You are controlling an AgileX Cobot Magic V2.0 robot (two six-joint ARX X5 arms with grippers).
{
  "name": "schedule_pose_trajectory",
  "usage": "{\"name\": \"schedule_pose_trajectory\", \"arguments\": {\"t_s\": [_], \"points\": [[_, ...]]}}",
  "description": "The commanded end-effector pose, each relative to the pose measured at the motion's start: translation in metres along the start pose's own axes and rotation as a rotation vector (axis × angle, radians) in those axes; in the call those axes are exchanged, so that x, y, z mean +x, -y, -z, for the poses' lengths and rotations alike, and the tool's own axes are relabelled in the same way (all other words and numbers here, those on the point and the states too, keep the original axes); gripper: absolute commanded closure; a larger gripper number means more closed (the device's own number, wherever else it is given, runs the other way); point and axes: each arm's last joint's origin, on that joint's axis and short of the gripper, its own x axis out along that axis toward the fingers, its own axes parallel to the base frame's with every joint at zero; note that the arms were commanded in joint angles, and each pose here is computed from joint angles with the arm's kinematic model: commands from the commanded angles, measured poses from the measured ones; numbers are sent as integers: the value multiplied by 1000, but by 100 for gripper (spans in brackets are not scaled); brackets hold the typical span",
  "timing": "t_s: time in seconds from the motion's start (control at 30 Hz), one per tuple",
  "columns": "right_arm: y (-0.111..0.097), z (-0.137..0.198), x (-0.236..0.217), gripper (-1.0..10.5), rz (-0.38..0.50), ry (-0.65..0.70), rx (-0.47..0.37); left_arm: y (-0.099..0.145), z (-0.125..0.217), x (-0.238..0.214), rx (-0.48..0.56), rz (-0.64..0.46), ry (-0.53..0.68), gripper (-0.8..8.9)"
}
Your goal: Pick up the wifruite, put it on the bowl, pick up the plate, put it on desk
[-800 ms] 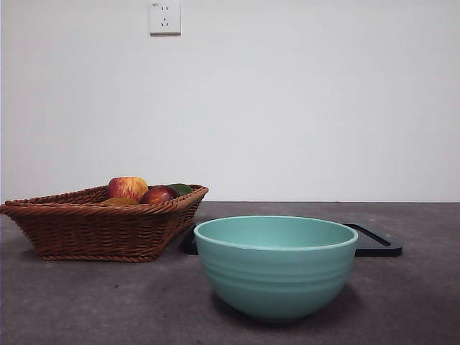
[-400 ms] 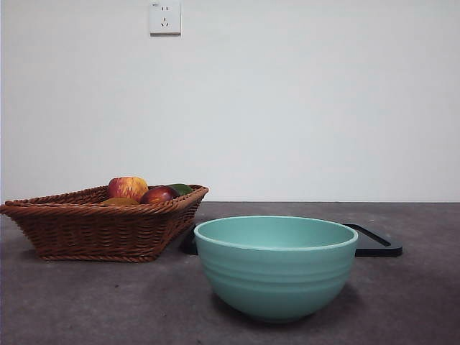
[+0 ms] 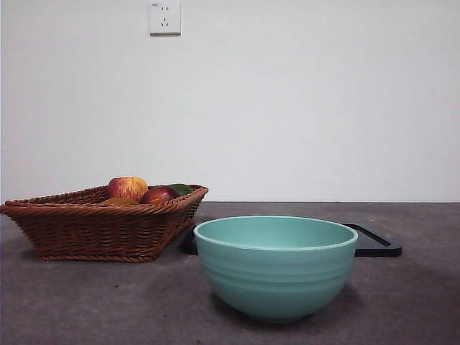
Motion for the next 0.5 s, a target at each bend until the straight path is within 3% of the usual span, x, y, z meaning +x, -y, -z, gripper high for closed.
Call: {"name": "schedule_pose_trajectory", "arguments": {"t_s": [0.03,0.5], "points": [[0,3,1,939,-1,-14,11,0,7,2,4,-3,-24,806],[0,0,0,939,-3,10,10,0,7,2,4,-3,-24,806]]}}
